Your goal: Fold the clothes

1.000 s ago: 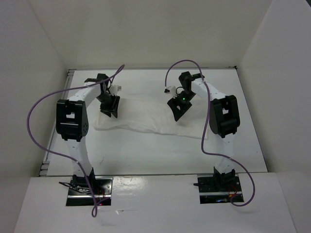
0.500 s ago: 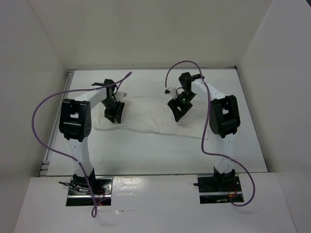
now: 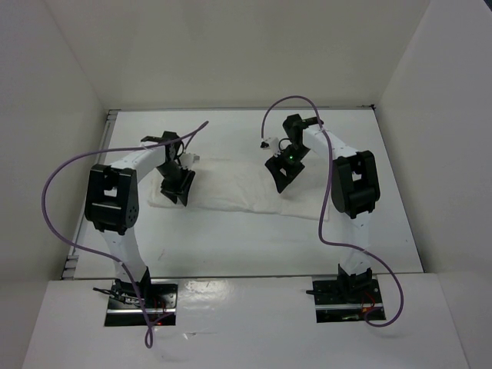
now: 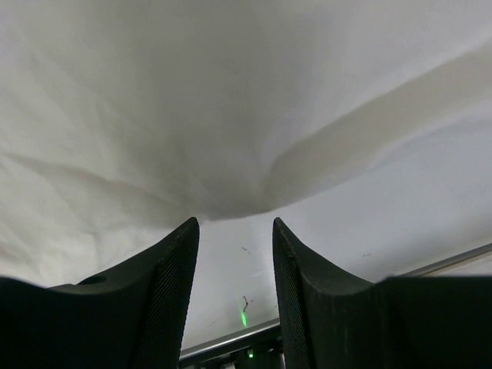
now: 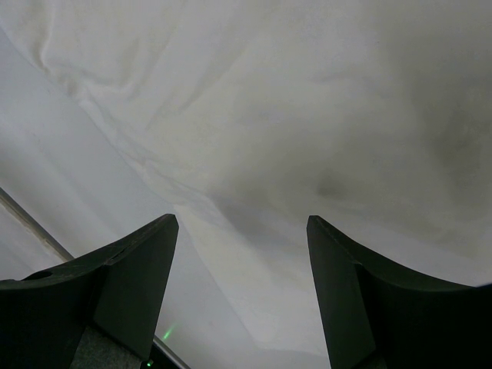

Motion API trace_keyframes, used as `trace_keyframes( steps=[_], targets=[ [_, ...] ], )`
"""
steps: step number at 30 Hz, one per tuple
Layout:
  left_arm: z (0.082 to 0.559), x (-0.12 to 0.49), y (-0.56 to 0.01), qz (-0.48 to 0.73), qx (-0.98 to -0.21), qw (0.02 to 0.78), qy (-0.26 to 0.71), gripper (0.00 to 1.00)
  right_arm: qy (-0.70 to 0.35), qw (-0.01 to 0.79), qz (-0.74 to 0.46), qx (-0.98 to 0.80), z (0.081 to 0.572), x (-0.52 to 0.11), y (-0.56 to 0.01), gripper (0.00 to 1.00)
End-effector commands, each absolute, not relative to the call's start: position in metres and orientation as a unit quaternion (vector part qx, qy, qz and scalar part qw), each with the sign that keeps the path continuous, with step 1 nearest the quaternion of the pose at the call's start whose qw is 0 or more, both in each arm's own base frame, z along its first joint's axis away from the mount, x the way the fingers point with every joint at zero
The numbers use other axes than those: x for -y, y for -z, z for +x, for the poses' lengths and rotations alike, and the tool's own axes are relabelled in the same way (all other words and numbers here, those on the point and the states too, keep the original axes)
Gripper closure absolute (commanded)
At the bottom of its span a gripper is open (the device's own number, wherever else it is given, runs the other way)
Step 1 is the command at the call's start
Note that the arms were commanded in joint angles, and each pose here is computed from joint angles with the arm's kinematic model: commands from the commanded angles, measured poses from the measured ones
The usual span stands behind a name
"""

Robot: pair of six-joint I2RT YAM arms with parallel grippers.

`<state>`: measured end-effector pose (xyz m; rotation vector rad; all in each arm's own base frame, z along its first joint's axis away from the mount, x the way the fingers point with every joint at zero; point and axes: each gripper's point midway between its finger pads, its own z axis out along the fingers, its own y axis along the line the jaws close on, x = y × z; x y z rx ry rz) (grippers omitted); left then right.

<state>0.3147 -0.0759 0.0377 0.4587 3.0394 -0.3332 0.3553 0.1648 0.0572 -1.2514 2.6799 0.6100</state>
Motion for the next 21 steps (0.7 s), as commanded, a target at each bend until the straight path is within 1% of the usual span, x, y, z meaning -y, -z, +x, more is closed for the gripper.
trace_keyframes(
  steps=[1, 6, 10, 12, 14, 16, 18, 19, 20, 21],
  targets=[
    [0.300, 0.081, -0.055, 0.177, -0.976, 0.028, 0.120, 0.50, -0.200, 0.097, -0.417, -0.881, 0.369, -0.169, -0.075, 0.24],
    [0.274, 0.078, -0.046, 0.190, -0.975, -0.007, 0.116, 0.50, -0.199, 0.098, -0.413, -0.883, 0.371, -0.165, -0.075, 0.24],
    [0.267, 0.076, -0.041, 0.194, -0.975, -0.018, 0.109, 0.50, -0.195, 0.093, -0.413, -0.885, 0.369, -0.163, -0.072, 0.24],
    [0.281, 0.079, -0.053, 0.197, -0.974, 0.015, 0.108, 0.50, -0.189, 0.102, -0.393, -0.894, 0.378, -0.153, -0.072, 0.24],
    [0.312, 0.080, -0.073, 0.184, -0.975, 0.077, 0.100, 0.48, -0.172, 0.127, -0.364, -0.907, 0.390, -0.144, -0.082, 0.24],
    [0.342, 0.080, -0.088, 0.166, -0.973, 0.123, 0.104, 0.44, -0.125, 0.159, -0.316, -0.927, 0.414, -0.119, -0.086, 0.23],
    [0.359, 0.081, -0.091, 0.151, -0.973, 0.137, 0.110, 0.37, -0.105, 0.167, -0.260, -0.945, 0.421, -0.098, -0.089, 0.19],
    [0.363, 0.082, -0.085, 0.145, -0.975, 0.129, 0.111, 0.33, -0.099, 0.173, -0.243, -0.949, 0.422, -0.092, -0.092, 0.17],
    [0.374, 0.083, -0.087, 0.147, -0.973, 0.141, 0.111, 0.29, -0.101, 0.167, -0.220, -0.956, 0.417, -0.087, -0.090, 0.13],
    [0.380, 0.084, -0.080, 0.142, -0.974, 0.140, 0.111, 0.26, -0.101, 0.170, -0.210, -0.958, 0.416, -0.083, -0.091, 0.12]
  ],
)
